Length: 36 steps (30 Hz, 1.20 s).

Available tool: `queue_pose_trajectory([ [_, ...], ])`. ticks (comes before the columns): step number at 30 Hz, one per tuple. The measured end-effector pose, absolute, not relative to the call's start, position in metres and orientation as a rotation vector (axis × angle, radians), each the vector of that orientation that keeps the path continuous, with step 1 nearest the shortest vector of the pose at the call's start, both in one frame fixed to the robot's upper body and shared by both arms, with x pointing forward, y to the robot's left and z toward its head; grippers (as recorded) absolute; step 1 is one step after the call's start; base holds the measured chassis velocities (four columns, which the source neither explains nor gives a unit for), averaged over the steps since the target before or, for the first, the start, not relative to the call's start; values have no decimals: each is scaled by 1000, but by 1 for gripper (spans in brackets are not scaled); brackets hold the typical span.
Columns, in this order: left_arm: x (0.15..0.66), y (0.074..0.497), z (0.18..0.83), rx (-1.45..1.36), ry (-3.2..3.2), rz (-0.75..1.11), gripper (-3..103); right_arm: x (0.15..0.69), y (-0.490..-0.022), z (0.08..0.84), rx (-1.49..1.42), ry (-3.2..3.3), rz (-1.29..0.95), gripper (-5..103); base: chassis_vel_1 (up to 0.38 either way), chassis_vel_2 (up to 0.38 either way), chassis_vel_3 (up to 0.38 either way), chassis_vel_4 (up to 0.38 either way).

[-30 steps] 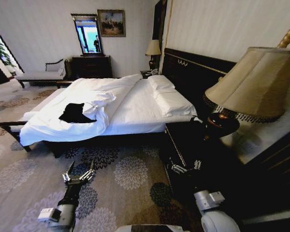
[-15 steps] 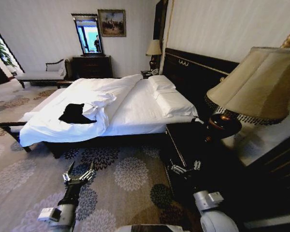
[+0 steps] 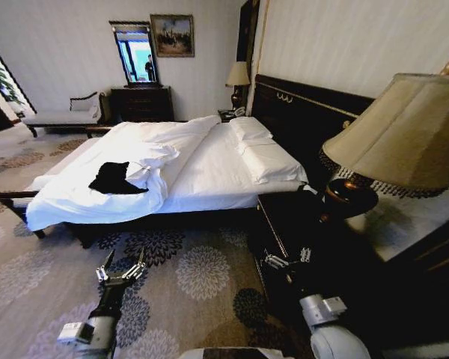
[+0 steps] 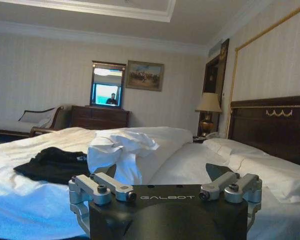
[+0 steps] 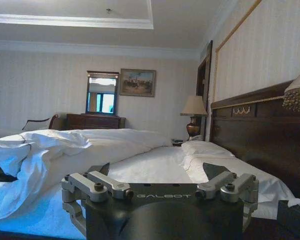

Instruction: Fold the clothes on the bed.

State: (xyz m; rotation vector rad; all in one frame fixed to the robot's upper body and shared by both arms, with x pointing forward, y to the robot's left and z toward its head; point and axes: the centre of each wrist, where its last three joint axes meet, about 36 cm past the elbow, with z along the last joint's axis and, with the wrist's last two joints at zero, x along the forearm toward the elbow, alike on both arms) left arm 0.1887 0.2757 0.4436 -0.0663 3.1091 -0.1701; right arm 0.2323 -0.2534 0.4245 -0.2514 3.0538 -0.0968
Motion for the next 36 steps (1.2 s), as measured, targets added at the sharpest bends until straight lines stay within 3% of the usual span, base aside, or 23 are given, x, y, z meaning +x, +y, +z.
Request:
queue_pose_trajectory([
  [18, 191, 281, 445, -83, 3098, -183, 100, 231, -255, 425, -256, 3048, -107, 100, -111, 112, 111, -108],
  [36, 208, 320, 450, -30, 3112, -201, 100, 253, -299, 431, -149, 3022, -152, 100, -111, 113, 113, -110],
])
